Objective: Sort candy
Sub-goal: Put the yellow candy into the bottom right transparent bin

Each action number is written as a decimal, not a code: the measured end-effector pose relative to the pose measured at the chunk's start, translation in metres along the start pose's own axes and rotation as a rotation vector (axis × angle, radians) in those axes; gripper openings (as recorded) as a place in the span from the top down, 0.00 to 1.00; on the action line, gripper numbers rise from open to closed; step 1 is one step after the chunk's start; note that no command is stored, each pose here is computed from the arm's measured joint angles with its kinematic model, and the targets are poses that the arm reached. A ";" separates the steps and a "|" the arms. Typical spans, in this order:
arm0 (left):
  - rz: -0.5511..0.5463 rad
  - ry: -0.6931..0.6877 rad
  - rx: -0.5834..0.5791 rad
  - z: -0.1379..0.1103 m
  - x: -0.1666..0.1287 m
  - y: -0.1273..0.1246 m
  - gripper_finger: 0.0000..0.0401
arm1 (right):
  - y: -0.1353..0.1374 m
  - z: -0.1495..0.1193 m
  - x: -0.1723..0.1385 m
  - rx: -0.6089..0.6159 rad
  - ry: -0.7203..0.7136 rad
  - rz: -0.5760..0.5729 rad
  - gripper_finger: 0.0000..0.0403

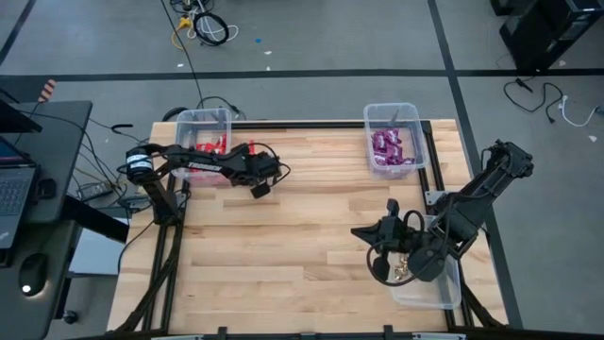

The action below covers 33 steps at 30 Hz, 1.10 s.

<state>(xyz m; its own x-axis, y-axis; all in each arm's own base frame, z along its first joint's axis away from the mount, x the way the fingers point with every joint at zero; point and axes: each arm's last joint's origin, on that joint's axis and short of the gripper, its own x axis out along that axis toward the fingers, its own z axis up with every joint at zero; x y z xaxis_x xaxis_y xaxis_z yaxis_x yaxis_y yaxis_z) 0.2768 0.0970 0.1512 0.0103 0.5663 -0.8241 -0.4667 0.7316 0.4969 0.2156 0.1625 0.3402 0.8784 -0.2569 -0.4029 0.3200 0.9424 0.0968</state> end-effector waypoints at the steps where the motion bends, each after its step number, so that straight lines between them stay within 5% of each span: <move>1: -0.022 0.003 -0.001 0.000 0.000 -0.001 0.63 | 0.000 0.000 0.000 -0.002 0.000 -0.002 1.00; 14: -0.340 0.010 0.133 -0.004 -0.015 -0.029 0.63 | -0.002 0.001 0.002 -0.006 -0.001 -0.010 1.00; 24: -0.341 0.058 0.225 0.000 -0.045 -0.034 0.63 | -0.002 0.001 0.002 -0.019 0.000 -0.010 1.00; 33: -0.341 0.058 0.477 -0.018 -0.072 -0.038 0.63 | -0.002 0.001 0.002 -0.088 0.002 -0.011 1.00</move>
<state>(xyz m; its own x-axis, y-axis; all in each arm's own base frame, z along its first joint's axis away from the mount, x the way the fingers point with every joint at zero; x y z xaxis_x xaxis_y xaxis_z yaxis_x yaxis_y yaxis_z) 0.2777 0.0209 0.1867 0.0353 0.2574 -0.9657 0.0045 0.9662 0.2577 0.2174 0.1598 0.3400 0.8742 -0.2671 -0.4055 0.2972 0.9547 0.0118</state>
